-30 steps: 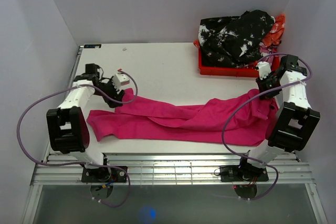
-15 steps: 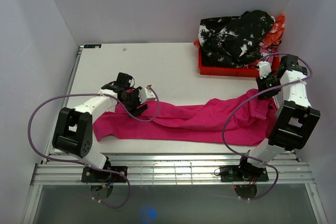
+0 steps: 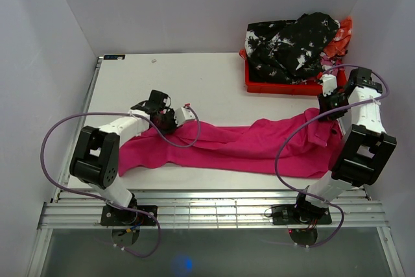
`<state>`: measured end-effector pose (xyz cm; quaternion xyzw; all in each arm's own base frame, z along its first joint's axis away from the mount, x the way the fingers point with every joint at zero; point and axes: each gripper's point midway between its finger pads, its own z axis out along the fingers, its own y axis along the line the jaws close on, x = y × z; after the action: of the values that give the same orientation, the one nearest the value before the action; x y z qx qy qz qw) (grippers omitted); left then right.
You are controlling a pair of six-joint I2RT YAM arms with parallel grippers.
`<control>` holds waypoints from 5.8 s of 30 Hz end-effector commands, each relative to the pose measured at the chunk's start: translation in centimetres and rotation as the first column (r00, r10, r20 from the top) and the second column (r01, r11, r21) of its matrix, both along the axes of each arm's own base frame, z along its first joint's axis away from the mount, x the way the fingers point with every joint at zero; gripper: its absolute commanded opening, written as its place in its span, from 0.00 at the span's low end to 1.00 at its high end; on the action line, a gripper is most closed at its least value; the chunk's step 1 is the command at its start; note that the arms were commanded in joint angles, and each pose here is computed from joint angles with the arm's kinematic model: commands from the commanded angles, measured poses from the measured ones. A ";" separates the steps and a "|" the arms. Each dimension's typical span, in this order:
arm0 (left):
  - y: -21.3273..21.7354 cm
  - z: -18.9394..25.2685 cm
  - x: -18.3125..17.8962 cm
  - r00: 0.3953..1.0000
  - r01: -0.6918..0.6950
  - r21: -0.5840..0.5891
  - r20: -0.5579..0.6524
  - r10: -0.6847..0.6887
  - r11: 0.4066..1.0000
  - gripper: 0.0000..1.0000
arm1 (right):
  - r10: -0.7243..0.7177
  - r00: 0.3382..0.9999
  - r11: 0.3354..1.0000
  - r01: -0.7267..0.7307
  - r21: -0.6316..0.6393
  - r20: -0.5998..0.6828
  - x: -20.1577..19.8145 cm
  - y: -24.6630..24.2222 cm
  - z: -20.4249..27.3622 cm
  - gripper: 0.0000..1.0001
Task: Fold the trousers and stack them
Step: Flatten the trousers out
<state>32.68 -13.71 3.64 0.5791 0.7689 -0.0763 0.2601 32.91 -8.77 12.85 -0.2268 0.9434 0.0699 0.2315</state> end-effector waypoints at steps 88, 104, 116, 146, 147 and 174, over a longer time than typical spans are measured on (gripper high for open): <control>26.6 -5.8 -8.7 0.661 -0.605 0.383 -0.247 0.709 0.698 0.15 | 0.770 0.616 0.635 -0.766 -0.100 0.167 2.1 39.7 -1.0 0.08; 24.1 2.4 -4.9 0.811 -0.551 0.058 -0.197 0.551 0.832 0.46 | 0.786 0.589 0.579 -0.808 0.108 0.188 -3.3 40.1 3.4 0.08; 7.6 11.8 0.6 0.989 -0.124 -0.256 0.051 0.141 0.959 0.74 | 0.656 0.720 0.717 -0.688 0.112 0.228 -0.5 29.4 9.1 0.62; -9.9 7.4 2.1 0.984 0.144 -0.234 -0.069 -0.165 0.961 0.74 | 0.738 0.672 0.633 -0.666 -0.395 0.050 -5.6 6.3 -3.3 0.49; -9.9 7.2 2.1 0.986 0.117 -0.238 -0.088 -0.141 0.964 0.74 | 0.746 0.664 0.625 -0.673 -0.396 0.047 -5.7 6.5 -3.8 0.49; -9.9 3.7 4.2 0.978 0.168 -0.236 -0.083 -0.192 0.957 0.50 | 0.712 0.701 0.641 -0.623 -0.449 0.043 -1.2 6.3 -3.7 0.08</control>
<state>36.16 -22.30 6.19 0.5960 0.7316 -0.2112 0.2547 29.75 -3.03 6.03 -0.6252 0.7533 -0.0592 0.1954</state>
